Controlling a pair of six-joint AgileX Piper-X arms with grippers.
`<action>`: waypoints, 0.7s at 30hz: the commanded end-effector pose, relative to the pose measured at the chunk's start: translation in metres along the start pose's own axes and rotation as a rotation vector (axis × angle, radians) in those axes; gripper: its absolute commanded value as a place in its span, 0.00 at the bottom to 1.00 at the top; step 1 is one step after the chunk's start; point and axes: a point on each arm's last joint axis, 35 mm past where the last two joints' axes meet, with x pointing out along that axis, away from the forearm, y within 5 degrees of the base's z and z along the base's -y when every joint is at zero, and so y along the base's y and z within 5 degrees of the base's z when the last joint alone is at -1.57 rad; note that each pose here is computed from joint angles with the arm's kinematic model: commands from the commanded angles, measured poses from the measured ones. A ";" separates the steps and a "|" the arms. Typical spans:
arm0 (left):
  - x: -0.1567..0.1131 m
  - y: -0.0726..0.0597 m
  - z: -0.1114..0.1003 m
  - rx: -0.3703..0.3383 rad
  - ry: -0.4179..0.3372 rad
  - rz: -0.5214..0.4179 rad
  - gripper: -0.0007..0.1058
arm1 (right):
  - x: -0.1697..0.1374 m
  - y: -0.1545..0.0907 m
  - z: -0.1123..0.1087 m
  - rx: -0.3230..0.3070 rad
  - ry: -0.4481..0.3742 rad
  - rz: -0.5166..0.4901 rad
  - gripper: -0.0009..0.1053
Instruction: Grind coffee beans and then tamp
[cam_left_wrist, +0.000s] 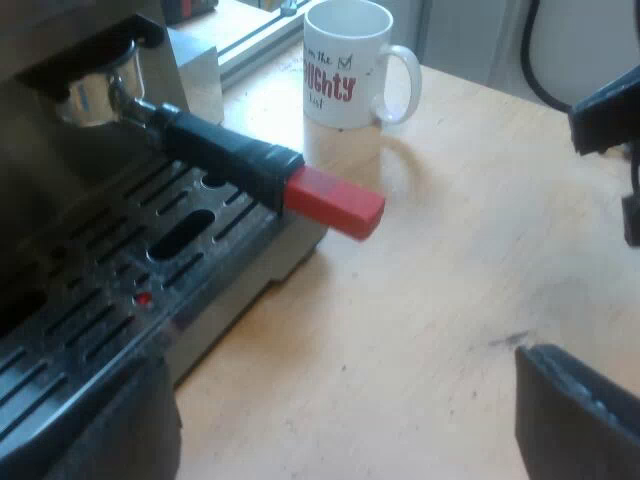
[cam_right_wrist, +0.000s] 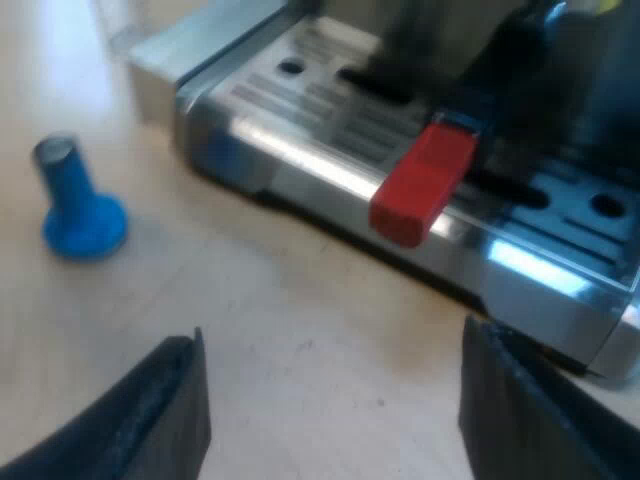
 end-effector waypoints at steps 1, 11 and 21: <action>0.006 0.003 -0.007 0.003 0.010 -0.008 0.68 | 0.004 0.005 0.001 0.021 -0.024 -0.063 0.49; 0.020 0.011 -0.031 -0.017 0.046 -0.047 0.68 | 0.042 0.032 -0.010 0.055 0.020 -0.160 0.40; 0.022 0.010 -0.035 -0.023 0.056 -0.126 0.68 | 0.069 0.036 -0.012 0.111 0.022 -0.220 0.22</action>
